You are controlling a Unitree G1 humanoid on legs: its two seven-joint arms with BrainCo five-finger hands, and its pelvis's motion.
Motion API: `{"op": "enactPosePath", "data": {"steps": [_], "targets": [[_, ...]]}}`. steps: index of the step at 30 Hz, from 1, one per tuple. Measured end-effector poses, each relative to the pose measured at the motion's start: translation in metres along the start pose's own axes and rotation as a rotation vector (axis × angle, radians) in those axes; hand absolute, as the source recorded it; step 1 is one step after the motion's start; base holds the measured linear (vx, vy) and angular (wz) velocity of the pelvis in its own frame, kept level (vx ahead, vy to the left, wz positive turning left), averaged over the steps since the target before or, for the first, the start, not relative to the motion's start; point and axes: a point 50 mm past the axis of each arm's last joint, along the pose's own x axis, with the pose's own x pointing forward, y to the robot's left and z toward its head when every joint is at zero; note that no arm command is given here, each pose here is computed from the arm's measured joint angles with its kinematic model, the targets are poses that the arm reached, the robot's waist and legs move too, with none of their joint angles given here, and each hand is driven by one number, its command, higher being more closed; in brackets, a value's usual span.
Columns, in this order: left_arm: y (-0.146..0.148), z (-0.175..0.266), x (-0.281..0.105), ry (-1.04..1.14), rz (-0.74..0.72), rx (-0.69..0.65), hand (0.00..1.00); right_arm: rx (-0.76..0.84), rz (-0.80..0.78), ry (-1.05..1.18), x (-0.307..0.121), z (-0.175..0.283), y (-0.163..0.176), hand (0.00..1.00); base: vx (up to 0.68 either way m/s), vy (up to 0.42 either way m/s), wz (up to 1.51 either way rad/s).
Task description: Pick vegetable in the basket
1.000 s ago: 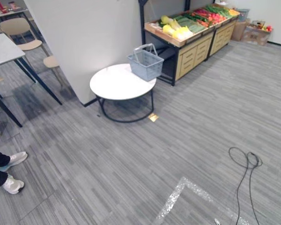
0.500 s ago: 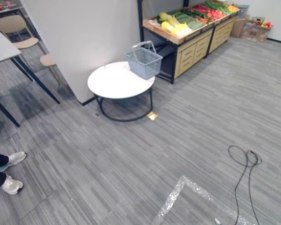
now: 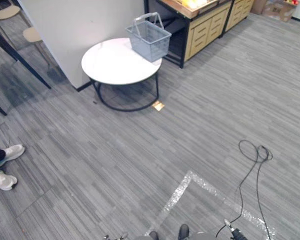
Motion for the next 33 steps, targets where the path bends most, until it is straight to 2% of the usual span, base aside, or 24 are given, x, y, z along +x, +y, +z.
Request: {"op": "enactPosePath", "data": {"steps": [2,7,10,14,17,21,25,29,33], "targets": [[-0.005,-0.006,-0.003,0.010,0.024,-0.142,0.00,-0.035,-0.007,-0.014,-0.001,0.001,-0.005,0.00,0.09,-0.015,-0.07],[-0.004,-0.005,-0.004,0.004,0.030,-0.192,0.00,-0.068,0.028,-0.044,0.002,0.012,0.007,0.00,0.20,0.038,-0.02],[-0.007,-0.010,-0.006,0.016,0.015,-0.163,0.00,-0.095,0.063,-0.076,0.004,0.025,0.019,0.00,0.38,0.200,-0.33],[-0.003,-0.023,-0.009,0.048,0.021,-0.149,0.00,-0.117,0.084,-0.060,0.003,0.018,0.025,0.00,0.54,0.313,-0.38],[0.004,-0.015,-0.006,0.025,0.032,-0.136,0.00,-0.097,0.150,-0.070,0.001,0.018,0.045,0.00,0.52,0.270,-0.10],[0.011,-0.014,-0.005,0.030,0.045,-0.117,0.00,-0.125,0.140,-0.062,0.001,0.015,0.041,0.00,0.51,0.243,-0.22],[0.012,-0.010,-0.003,0.020,0.018,-0.032,0.00,-0.133,0.110,-0.022,-0.002,0.000,0.027,0.00,0.44,0.200,-0.04],[0.010,-0.005,-0.002,0.008,0.005,-0.012,0.00,-0.122,0.089,-0.046,0.000,0.007,0.021,0.00,0.40,0.083,0.08],[-0.015,0.006,-0.001,-0.018,-0.041,-0.080,0.00,-0.060,0.072,-0.100,0.001,0.019,0.018,0.00,0.37,-0.093,0.34]]}}
